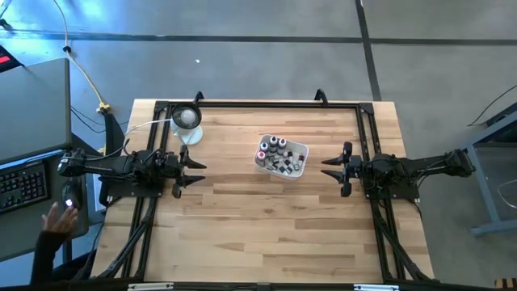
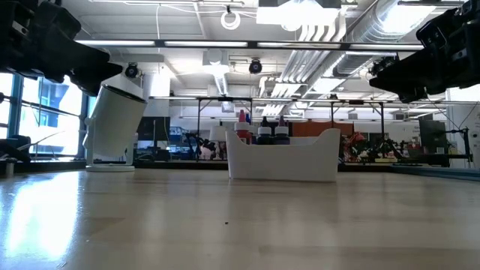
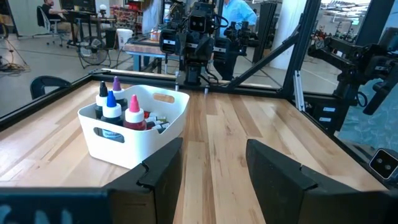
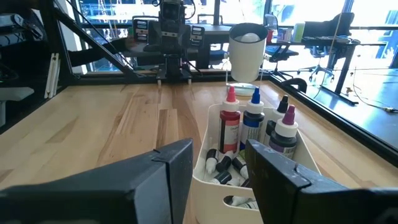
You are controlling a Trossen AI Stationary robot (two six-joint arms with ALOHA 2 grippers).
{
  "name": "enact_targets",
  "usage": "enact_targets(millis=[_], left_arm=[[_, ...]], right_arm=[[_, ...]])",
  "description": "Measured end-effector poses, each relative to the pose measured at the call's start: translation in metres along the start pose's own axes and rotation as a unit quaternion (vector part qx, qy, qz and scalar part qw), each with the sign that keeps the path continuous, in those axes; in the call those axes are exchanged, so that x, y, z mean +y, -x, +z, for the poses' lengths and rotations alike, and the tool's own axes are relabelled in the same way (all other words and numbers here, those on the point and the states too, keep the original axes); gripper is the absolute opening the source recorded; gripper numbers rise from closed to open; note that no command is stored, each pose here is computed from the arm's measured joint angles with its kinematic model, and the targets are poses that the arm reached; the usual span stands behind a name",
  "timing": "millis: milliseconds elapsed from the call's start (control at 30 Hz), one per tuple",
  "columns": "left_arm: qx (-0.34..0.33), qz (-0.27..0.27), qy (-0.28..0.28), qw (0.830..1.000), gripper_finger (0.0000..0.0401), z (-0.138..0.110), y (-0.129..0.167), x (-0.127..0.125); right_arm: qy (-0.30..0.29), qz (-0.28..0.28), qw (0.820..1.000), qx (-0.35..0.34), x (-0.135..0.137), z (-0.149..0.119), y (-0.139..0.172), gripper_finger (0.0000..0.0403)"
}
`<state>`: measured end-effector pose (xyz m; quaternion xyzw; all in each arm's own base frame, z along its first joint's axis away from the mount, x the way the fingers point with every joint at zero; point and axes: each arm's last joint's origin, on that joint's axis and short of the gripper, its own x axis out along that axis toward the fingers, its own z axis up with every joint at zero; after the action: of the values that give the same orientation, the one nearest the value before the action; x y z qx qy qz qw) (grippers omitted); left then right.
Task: Pick & Place food coloring
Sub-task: Return to Home Position
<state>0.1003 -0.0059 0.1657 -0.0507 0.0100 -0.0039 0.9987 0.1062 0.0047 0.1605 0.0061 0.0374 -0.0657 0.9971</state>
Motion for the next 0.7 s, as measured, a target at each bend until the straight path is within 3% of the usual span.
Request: enact_targets(millis=[700], left_arm=[[0.034,-0.043,-0.004,0.998,0.0175,-0.0058,-0.0027,-0.0092]], right_arm=[[0.0,0.0,1.0,0.0,0.0,0.0,0.0,0.0139]])
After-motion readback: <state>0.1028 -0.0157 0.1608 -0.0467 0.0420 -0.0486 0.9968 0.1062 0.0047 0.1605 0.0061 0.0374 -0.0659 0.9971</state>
